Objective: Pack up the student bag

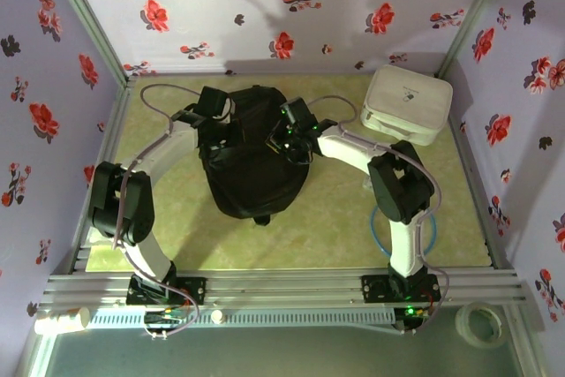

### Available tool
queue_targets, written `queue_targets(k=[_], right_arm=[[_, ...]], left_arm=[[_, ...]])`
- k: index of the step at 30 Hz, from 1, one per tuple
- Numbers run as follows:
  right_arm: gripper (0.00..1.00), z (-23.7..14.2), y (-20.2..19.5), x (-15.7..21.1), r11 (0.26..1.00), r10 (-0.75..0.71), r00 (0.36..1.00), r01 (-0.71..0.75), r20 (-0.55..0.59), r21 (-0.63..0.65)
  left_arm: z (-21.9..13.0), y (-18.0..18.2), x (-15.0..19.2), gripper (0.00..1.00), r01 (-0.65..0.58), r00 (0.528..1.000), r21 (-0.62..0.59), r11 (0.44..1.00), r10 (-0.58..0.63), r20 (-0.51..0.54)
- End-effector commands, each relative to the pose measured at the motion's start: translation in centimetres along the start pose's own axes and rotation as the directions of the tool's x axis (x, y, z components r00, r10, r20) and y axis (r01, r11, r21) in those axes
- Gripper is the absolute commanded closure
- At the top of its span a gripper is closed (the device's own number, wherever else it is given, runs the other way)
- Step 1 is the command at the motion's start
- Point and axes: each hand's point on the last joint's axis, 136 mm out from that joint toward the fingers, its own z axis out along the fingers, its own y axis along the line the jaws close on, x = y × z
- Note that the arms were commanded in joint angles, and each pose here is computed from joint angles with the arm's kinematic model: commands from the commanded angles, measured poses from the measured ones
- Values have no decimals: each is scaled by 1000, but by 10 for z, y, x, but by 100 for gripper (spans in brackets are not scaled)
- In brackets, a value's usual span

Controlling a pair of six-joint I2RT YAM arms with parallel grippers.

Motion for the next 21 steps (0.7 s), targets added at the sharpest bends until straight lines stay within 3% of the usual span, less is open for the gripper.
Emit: queue_targets(k=[1, 7, 15, 18, 21], right_arm=[[98, -2, -19, -21, 997, -22, 996, 16, 85, 71], [99, -17, -37, -41, 992, -50, 987, 32, 152, 120], [98, -22, -38, -52, 987, -119, 986, 104, 118, 122], [84, -27, -28, -47, 980, -185, 980, 177, 76, 93], [61, -50, -21, -42, 960, -272, 960, 267, 70, 80]], left_arm=[[-9, 18, -7, 100, 45, 999, -80, 996, -42, 34], [-20, 56, -6, 100, 68, 997, -228, 971, -56, 62], [-24, 57, 8, 100, 79, 997, -211, 974, -74, 30], [-23, 41, 16, 100, 74, 997, -142, 987, -75, -1], [-25, 30, 30, 100, 75, 996, -107, 991, -79, -33]])
